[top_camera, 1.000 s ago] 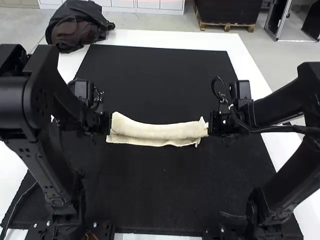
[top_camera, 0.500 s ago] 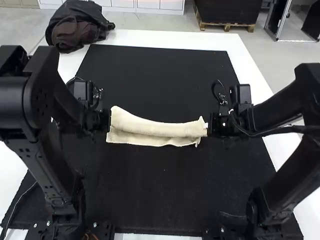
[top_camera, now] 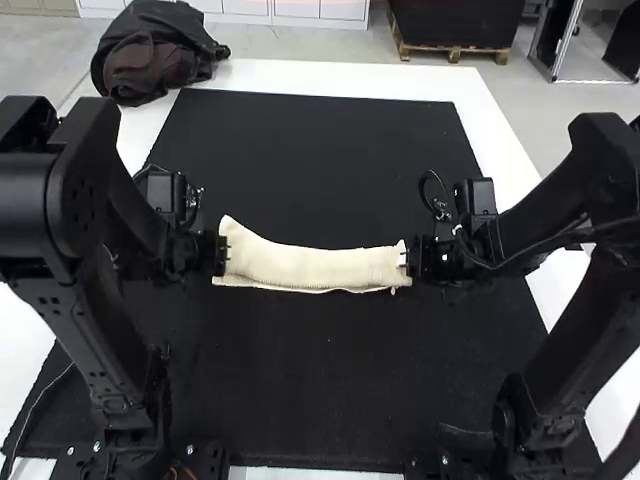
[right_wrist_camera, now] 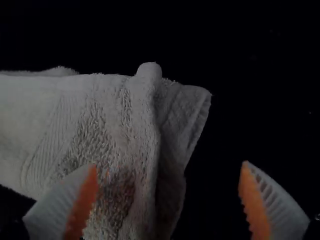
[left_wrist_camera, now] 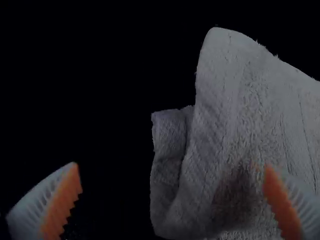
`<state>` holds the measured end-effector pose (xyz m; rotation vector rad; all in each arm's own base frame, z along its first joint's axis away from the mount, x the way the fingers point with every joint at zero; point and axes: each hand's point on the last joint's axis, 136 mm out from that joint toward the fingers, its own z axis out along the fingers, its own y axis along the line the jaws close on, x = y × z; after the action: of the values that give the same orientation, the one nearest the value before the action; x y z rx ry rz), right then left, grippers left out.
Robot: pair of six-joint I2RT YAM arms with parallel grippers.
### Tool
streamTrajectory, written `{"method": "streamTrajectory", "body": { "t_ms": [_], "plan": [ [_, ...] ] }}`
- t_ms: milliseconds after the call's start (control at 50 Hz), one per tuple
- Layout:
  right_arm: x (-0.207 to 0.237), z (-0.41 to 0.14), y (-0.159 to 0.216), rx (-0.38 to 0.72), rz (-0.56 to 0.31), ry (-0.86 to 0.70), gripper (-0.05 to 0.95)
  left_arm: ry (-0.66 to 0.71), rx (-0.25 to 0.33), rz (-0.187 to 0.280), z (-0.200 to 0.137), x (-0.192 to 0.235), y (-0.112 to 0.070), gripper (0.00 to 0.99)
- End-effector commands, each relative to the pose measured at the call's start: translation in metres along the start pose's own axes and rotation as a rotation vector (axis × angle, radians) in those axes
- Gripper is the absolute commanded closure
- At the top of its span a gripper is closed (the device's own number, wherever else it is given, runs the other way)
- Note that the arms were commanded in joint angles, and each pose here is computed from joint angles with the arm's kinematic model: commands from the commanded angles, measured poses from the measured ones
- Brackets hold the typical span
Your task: Fold the towel.
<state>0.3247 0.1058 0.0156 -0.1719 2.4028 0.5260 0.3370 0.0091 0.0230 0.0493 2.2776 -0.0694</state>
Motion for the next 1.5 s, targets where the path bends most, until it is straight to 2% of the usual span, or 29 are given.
{"method": "streamTrajectory", "body": {
  "t_ms": [0,120,160,260,380,540,720,1140,1480],
  "plan": [
    [-0.007,-0.001,-0.005,0.016,0.001,-0.013,0.0,-0.027,-0.027,-0.012,-0.004,-0.008,0.006,0.018],
    [-0.011,-0.003,0.0,-0.003,-0.005,-0.02,-0.01,-0.043,-0.032,-0.026,-0.006,-0.014,0.008,0.018],
    [-0.012,-0.003,0.0,-0.006,-0.005,-0.022,-0.01,-0.057,-0.033,-0.047,-0.008,-0.018,0.008,0.018],
    [-0.014,-0.002,0.003,-0.013,-0.011,-0.026,-0.01,-0.1,-0.034,-0.064,-0.015,-0.03,0.008,0.023],
    [-0.02,-0.002,0.005,-0.017,-0.019,-0.037,-0.01,-0.166,-0.035,-0.074,-0.026,-0.048,0.008,0.025],
    [-0.019,0.004,0.003,-0.015,-0.019,-0.027,-0.01,-0.204,-0.038,-0.071,-0.035,-0.059,0.008,0.025],
    [-0.014,0.013,0.0,-0.014,-0.023,-0.003,-0.01,-0.186,-0.042,-0.075,-0.035,-0.055,0.009,0.025],
    [-0.013,0.03,0.019,-0.04,-0.076,0.019,-0.01,-0.186,-0.084,-0.097,-0.038,-0.065,0.028,0.026],
    [-0.002,0.044,0.015,-0.026,-0.081,0.044,-0.01,-0.209,-0.087,-0.089,-0.049,-0.074,0.027,0.026]
  ]
}}
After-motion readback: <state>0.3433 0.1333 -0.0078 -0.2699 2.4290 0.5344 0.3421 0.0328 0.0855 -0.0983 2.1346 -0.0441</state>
